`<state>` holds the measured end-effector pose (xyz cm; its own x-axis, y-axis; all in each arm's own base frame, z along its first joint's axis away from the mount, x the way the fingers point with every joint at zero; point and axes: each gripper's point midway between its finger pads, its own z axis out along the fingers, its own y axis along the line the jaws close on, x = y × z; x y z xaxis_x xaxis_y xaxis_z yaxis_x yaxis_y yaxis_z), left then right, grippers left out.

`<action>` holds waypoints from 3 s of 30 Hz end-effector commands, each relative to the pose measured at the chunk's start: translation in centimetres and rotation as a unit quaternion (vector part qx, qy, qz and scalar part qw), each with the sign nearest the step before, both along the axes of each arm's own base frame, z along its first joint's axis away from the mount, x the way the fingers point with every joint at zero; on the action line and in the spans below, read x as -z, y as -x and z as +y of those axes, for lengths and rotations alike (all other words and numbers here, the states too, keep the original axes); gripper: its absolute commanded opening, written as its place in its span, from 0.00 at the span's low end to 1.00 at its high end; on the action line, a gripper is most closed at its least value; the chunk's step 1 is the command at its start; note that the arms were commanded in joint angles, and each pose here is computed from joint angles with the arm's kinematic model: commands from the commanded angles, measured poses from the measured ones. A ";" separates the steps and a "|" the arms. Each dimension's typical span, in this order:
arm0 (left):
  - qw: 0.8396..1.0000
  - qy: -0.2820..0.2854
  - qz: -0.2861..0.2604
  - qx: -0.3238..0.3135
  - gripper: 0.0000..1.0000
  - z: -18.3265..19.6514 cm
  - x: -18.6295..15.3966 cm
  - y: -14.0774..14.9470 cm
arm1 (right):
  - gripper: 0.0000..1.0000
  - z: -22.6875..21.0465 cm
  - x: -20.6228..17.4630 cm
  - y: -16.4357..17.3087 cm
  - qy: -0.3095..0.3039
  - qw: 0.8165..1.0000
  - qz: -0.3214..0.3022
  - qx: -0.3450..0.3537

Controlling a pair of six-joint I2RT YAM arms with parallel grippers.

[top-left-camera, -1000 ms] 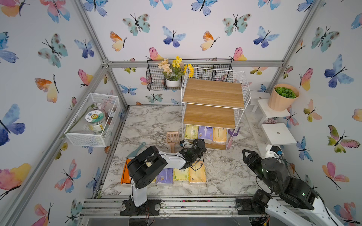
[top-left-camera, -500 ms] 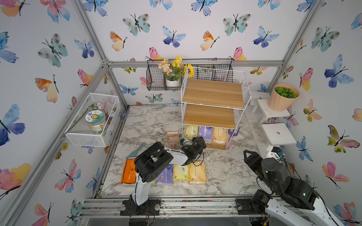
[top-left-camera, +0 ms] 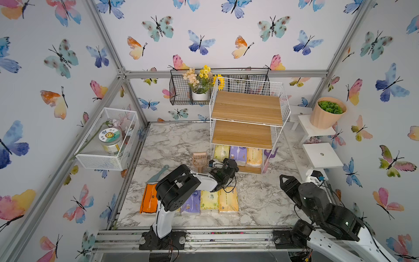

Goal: Remove the tissue boxes from the shelf
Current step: Pick up a box of tissues from the shelf.

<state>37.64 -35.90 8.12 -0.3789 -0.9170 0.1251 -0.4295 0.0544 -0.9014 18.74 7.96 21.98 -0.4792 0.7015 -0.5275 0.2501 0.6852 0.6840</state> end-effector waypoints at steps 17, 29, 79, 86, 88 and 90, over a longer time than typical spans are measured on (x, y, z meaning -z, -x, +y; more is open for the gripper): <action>0.996 0.076 0.020 0.034 0.00 0.6 -4.9 4.6 | 0.80 8.5 7.5 -1.8 -0.173 0.981 0.052 -0.064; 0.991 0.094 0.063 0.065 0.00 1.4 -4.1 8.2 | 0.90 13.0 9.6 -2.9 -0.275 0.953 0.056 -0.111; 0.984 0.090 0.101 0.113 0.00 0.3 -4.4 10.1 | 0.59 16.2 12.6 -11.9 -0.331 0.927 0.039 -0.170; 0.985 0.085 0.098 0.113 0.32 0.9 -4.8 10.3 | 0.35 16.0 12.1 -11.4 -0.327 0.927 0.032 -0.179; 0.986 0.079 0.093 0.110 0.45 1.5 -5.2 10.3 | 0.31 15.9 11.8 -11.0 -0.324 0.927 0.030 -0.185; 0.988 0.070 0.087 0.103 0.58 2.4 -5.5 10.2 | 0.26 15.9 11.5 -10.6 -0.314 0.929 0.027 -0.195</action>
<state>27.49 -34.48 12.16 -0.5088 -0.7862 0.3508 -0.5965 0.0280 -0.8021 29.44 23.76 8.46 -0.7576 0.6525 0.0172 0.1971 0.2036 0.9590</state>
